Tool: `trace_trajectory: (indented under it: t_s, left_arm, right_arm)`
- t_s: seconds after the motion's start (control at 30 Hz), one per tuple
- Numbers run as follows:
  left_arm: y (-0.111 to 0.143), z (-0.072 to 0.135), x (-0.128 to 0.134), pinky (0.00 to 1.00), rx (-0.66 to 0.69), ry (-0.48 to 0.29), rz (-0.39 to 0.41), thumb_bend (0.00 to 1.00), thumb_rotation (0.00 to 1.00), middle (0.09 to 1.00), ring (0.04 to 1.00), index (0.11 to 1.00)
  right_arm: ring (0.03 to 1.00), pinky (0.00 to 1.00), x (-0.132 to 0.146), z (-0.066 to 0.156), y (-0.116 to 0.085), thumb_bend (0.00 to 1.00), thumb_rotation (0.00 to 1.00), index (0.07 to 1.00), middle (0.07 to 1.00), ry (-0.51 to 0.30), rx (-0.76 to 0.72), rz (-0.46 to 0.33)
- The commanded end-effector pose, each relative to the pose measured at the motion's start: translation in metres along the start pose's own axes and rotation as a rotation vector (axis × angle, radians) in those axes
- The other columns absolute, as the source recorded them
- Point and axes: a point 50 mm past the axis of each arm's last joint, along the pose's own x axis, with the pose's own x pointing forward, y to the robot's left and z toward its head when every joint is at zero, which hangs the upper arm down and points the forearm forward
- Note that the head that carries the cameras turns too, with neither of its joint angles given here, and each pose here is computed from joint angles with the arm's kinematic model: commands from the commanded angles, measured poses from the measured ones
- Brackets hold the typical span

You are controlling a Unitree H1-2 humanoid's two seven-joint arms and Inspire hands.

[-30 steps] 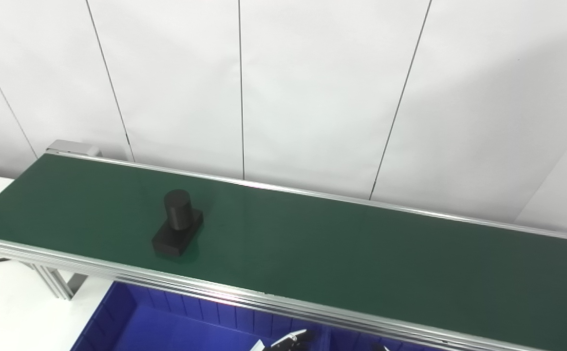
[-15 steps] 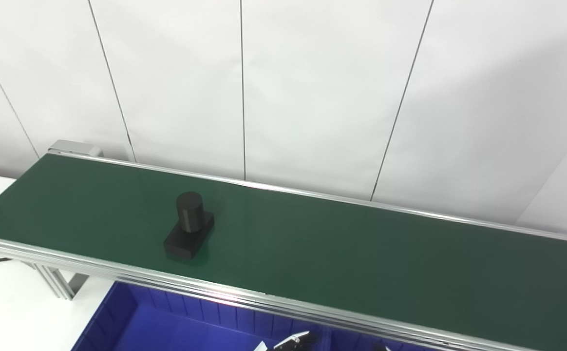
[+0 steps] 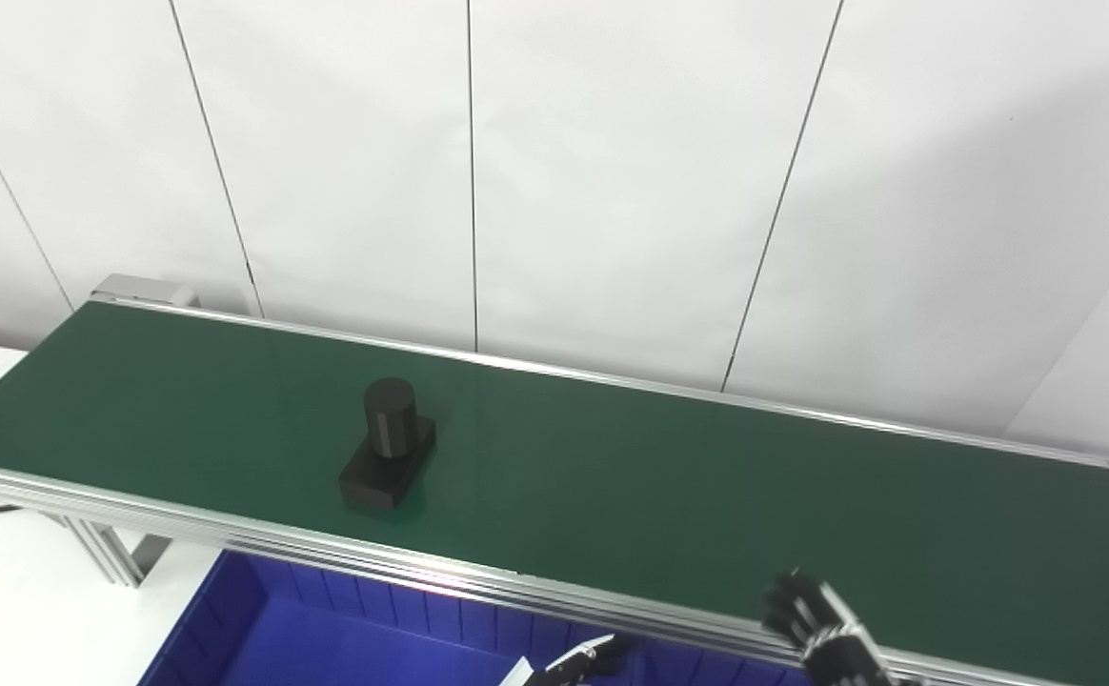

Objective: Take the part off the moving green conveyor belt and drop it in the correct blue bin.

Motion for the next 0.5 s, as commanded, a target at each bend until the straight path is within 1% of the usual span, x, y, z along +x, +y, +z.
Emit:
trace_trajectory:
  t_s: [0.0, 0.07, 0.13, 0.2, 0.23, 0.37, 0.47]
  left_arm:
    - [-0.002, 0.017, 0.012, 0.81, -0.001, -0.092, 0.016, 0.99, 0.95, 0.929, 0.901, 0.902]
    - [-0.004, 0.018, 0.015, 0.81, 0.002, -0.093, 0.015, 1.00, 0.96, 0.931, 0.903, 0.903]
    - [-0.005, 0.017, 0.017, 0.81, 0.001, -0.092, 0.014, 1.00, 0.96, 0.932, 0.903, 0.904]
    - [-0.007, 0.017, 0.018, 0.81, -0.004, -0.091, 0.015, 1.00, 0.96, 0.933, 0.906, 0.903]
    - [-0.008, 0.018, 0.019, 0.81, -0.005, -0.091, 0.015, 0.99, 0.96, 0.933, 0.907, 0.904]
    - [-0.011, 0.019, 0.018, 0.82, -0.003, -0.096, 0.019, 0.97, 0.96, 0.932, 0.904, 0.904]
    - [-0.014, 0.019, 0.015, 0.81, -0.011, -0.097, 0.013, 0.98, 0.95, 0.931, 0.903, 0.904]
  right_arm:
    - [0.912, 0.88, 0.026, 0.022, -0.004, 0.99, 0.90, 0.912, 0.920, -0.112, -0.006, 0.006]
    - [0.906, 0.87, 0.035, 0.028, -0.007, 0.96, 0.91, 0.908, 0.916, -0.142, -0.017, 0.002]
    - [0.905, 0.87, 0.041, 0.028, -0.011, 0.96, 0.91, 0.909, 0.916, -0.157, -0.015, 0.001]
    - [0.896, 0.86, 0.051, 0.025, -0.020, 0.97, 0.84, 0.890, 0.907, -0.163, -0.014, 0.008]
    - [0.895, 0.86, 0.054, 0.022, -0.025, 0.98, 0.83, 0.887, 0.906, -0.162, -0.020, 0.014]
    - [0.895, 0.88, 0.068, 0.011, -0.040, 0.92, 0.75, 0.885, 0.904, -0.145, -0.024, 0.028]
    - [0.892, 0.88, 0.080, 0.001, -0.047, 0.89, 0.72, 0.884, 0.900, -0.136, -0.038, 0.017]
